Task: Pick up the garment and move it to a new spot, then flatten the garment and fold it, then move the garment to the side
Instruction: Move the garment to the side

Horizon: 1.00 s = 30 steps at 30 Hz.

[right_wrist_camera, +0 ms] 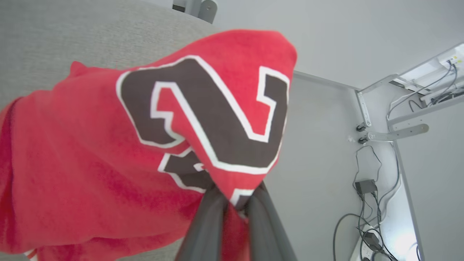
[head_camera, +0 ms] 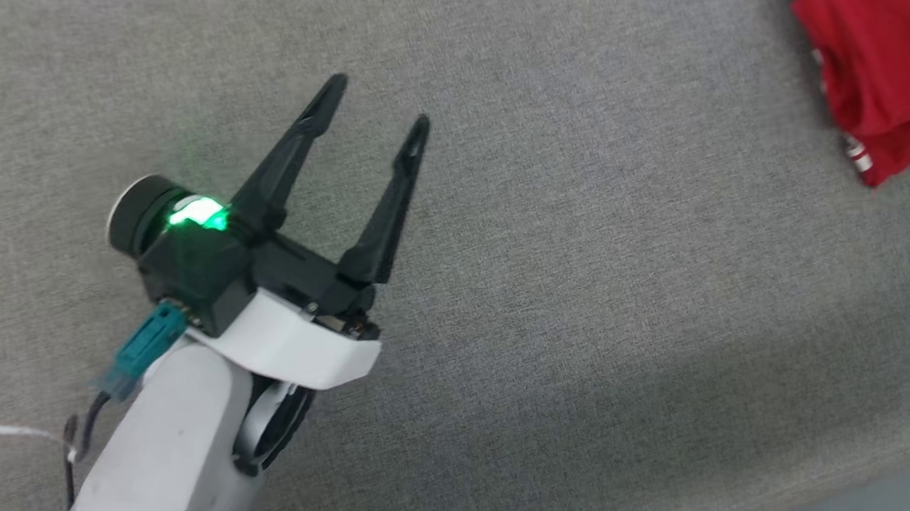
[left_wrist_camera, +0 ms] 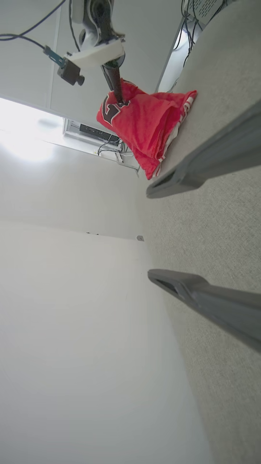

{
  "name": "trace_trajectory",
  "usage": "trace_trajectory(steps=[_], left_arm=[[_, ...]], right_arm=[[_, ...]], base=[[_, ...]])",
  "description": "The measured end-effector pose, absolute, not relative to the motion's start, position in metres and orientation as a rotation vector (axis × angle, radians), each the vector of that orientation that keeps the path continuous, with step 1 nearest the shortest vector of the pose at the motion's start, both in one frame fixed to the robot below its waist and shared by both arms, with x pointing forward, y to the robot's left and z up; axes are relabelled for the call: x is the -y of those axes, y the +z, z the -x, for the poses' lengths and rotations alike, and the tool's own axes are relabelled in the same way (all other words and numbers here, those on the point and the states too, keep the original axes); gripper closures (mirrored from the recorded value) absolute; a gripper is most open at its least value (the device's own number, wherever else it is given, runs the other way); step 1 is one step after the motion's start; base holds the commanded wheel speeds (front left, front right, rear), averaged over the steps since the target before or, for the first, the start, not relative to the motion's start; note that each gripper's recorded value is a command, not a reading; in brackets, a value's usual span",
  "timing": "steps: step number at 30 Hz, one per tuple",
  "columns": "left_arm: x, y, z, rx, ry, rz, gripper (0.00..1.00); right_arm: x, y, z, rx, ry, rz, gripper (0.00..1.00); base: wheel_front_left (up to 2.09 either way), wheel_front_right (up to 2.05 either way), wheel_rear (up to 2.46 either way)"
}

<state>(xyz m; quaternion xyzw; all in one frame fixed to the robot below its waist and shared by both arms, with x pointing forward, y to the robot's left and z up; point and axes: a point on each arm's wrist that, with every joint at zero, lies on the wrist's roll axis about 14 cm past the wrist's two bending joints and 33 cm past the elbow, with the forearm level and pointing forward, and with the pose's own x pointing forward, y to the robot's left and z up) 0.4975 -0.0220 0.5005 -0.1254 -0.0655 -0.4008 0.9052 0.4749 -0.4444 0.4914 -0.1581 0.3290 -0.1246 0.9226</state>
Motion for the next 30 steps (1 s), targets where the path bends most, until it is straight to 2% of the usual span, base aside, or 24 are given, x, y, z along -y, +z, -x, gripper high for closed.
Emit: trace_trajectory(steps=[9, 18, 20, 21, 22, 24, 30], left_arm=[[0.041, 0.489, -0.499, 0.112, -0.889, 0.275, 0.00], [0.034, 0.483, -0.502, 0.098, -0.878, 0.260, 0.00], [0.031, 0.483, -0.502, 0.093, -0.871, 0.258, 0.00], [0.030, 0.483, -0.503, 0.092, -0.868, 0.257, 0.00], [0.028, 0.483, -0.503, 0.092, -0.864, 0.254, 0.00], [0.025, 0.483, -0.504, 0.091, -0.854, 0.254, 0.00], [0.016, 0.488, -0.508, 0.104, -0.829, 0.242, 0.00]], right_arm=[[0.485, 0.488, -0.475, -0.692, -0.368, 0.438, 1.00], [0.481, 0.451, -0.479, -0.734, -0.391, 0.426, 1.00], [0.479, 0.444, -0.479, -0.736, -0.395, 0.407, 0.84], [0.479, 0.440, -0.479, -0.747, -0.398, 0.405, 0.72], [0.479, 0.437, -0.479, -0.748, -0.405, 0.393, 0.56], [0.480, 0.436, -0.479, -0.743, -0.418, 0.382, 0.00], [0.482, 0.444, -0.485, -0.698, -0.441, 0.375, 0.00]], base=[[0.00, 0.00, 0.00], [0.00, 0.00, 0.00], [0.00, 0.00, 0.00], [0.00, 0.00, 0.00], [0.00, 0.00, 0.00], [0.00, 0.00, 0.00], [0.00, 0.00, 0.00]])
